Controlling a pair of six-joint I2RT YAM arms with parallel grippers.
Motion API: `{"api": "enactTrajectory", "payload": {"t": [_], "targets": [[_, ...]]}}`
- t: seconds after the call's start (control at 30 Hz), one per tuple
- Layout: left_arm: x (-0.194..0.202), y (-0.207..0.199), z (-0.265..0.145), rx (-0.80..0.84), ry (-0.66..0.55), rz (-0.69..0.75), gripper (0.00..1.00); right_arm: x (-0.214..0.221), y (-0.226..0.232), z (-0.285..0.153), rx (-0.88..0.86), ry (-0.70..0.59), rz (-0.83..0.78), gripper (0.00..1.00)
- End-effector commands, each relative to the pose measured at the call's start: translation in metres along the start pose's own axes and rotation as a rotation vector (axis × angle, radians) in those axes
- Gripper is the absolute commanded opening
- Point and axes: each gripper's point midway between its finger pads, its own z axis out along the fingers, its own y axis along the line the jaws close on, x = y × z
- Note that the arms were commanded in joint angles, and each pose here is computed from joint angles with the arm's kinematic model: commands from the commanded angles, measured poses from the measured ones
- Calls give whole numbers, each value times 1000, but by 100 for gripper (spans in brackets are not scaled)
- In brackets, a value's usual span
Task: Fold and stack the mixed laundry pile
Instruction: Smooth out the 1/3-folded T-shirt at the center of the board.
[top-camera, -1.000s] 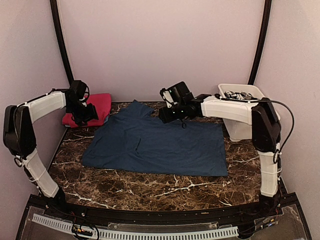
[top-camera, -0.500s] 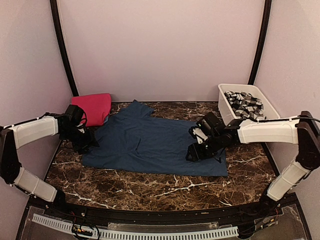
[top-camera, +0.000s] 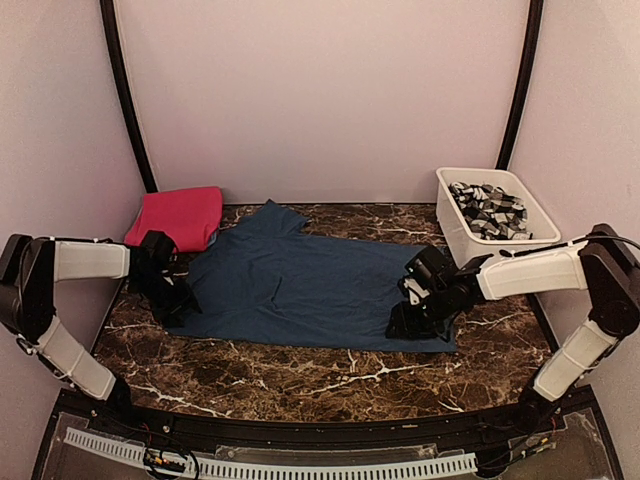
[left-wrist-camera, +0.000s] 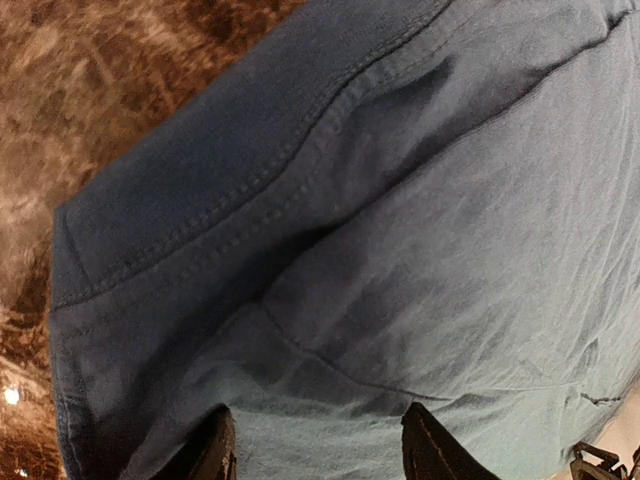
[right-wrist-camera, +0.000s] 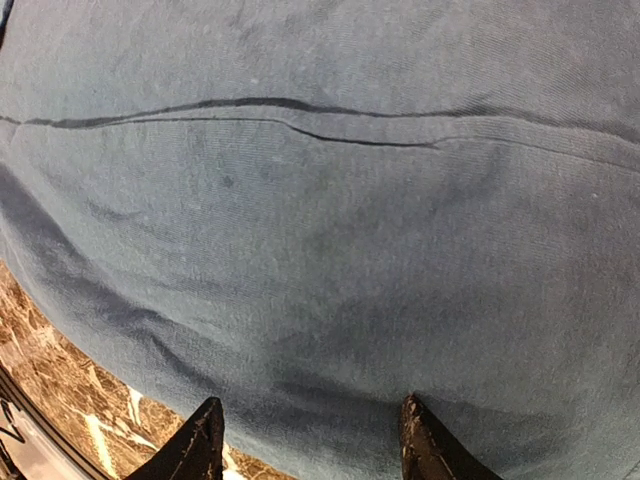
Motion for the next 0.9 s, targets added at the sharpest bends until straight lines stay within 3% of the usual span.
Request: {"api": "enactTrajectory", "payload": {"t": [0.0, 0.23, 0.37, 0.6, 0.87], "targets": [[25, 39, -11, -116, 18, -86, 56, 35, -20, 2, 30, 86, 115, 57], [53, 62, -38, -109, 1, -137, 56, 61, -12, -18, -10, 109, 126, 56], [57, 38, -46, 15, 10, -82, 54, 53, 5, -35, -19, 66, 38, 54], [19, -9, -82, 70, -125, 123, 56, 5, -20, -70, 79, -80, 60, 54], [-18, -39, -70, 21, -127, 221, 54, -34, -71, -73, 221, -136, 86, 44]]}}
